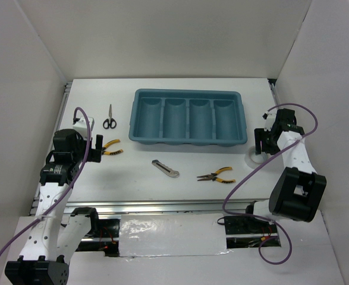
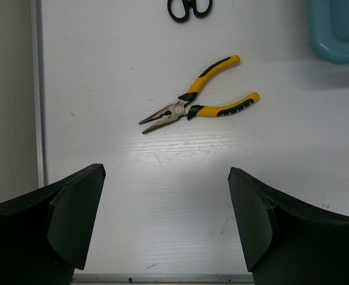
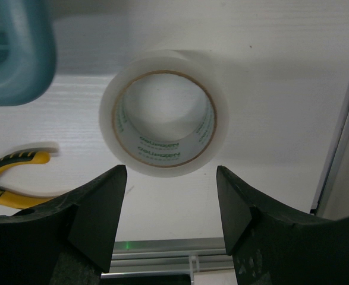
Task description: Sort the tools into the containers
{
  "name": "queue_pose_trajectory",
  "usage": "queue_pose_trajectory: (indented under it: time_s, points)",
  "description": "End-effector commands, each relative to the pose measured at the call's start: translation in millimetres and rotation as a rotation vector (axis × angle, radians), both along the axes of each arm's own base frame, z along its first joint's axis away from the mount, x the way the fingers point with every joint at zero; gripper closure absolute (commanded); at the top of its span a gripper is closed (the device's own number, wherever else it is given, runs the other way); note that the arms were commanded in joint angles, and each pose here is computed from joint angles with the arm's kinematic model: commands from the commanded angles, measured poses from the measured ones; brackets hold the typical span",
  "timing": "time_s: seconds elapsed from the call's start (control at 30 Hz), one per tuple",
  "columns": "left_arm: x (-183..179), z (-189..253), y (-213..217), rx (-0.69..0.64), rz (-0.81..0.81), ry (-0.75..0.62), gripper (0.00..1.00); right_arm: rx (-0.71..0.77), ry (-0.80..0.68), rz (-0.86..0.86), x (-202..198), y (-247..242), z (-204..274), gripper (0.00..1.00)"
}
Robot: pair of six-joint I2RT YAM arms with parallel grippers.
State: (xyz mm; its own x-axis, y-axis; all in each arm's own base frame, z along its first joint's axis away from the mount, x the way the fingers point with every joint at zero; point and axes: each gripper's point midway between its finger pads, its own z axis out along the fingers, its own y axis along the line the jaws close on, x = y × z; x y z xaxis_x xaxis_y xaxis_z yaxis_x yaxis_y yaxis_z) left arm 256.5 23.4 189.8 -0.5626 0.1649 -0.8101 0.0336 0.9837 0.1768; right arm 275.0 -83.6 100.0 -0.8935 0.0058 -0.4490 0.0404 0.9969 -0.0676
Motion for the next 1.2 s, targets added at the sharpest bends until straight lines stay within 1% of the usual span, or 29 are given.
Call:
queue_pose_trajectory:
  time_s: [0.0,0.07,0.23,0.3,0.37,0.4,0.53,0.67,0.7,0.77,0.8,0.83,0.87,0.93,0.97,1.0,1.03,1.07,1.17]
  points:
    - [4.9,11.9,0.3,0.014,-0.016,-0.040,0.01,0.009,-0.013,0.008,14.6,-18.2,12.4,0.30]
    - [4.6,10.9,-0.4,0.013,-0.019,-0.038,0.01,0.046,0.029,-0.002,14.4,-30.3,3.7,0.27]
    - [4.6,11.2,-1.1,0.011,-0.021,-0.036,0.01,0.040,0.075,-0.010,18.4,-49.8,-5.5,0.27]
    - [4.9,11.2,-0.5,0.011,-0.017,-0.038,0.01,0.038,0.093,-0.011,20.2,-52.0,-12.5,0.28]
    - [5.0,9.8,-0.5,0.011,-0.017,-0.033,0.01,0.047,0.115,-0.005,22.4,-53.6,-19.7,0.32]
    - [4.8,9.1,0.2,0.011,-0.015,-0.032,0.01,0.051,0.123,-0.005,23.3,-54.0,-22.3,0.32]
    - [5.3,7.6,0.1,0.013,-0.016,-0.027,0.01,0.057,0.156,-0.008,28.9,-58.5,-34.0,0.38]
    - [5.5,5.9,0.3,0.012,-0.016,-0.021,0.01,0.045,0.186,-0.020,32.1,-65.0,-45.1,0.50]
    - [6.2,5.0,-0.5,0.012,-0.019,-0.019,0.01,0.034,0.193,-0.023,31.5,-67.4,-46.4,0.55]
    - [5.9,4.8,0.3,0.015,-0.015,-0.016,0.01,0.017,0.205,-0.029,30.4,-71.2,-50.3,0.61]
    - [6.1,5.0,0.8,0.013,-0.012,-0.018,0.01,0.009,0.212,-0.028,29.8,-72.2,-51.2,0.66]
    - [6.0,5.4,0.4,0.014,-0.014,-0.019,0.01,-0.009,0.219,-0.034,27.9,-75.3,-50.4,0.68]
    - [6.0,5.4,0.0,0.013,-0.015,-0.021,0.01,-0.021,0.214,-0.034,28.1,-77.6,-49.8,0.70]
    - [5.6,5.5,0.0,0.013,-0.015,-0.022,0.01,-0.041,0.193,-0.020,27.5,-78.7,-43.6,0.77]
    - [5.7,6.1,0.0,0.011,-0.014,-0.024,0.01,-0.072,0.194,-0.017,25.9,-82.9,-38.7,0.87]
    - [5.8,6.1,-0.3,0.012,-0.016,-0.024,0.01,-0.086,0.179,-0.018,25.5,-84.4,-31.7,0.95]
    - [5.5,5.8,0.0,0.009,-0.013,-0.023,0.01,-0.098,0.175,-0.019,24.1,-85.7,-26.4,1.00]
    - [5.5,6.9,-0.4,0.011,-0.016,-0.025,0.01,-0.113,0.165,-0.006,23.6,-86.1,-20.5,1.00]
    - [5.4,6.2,-0.3,0.008,-0.015,-0.024,0.01,-0.170,0.081,0.000,25.1,-89.8,18.4,1.00]
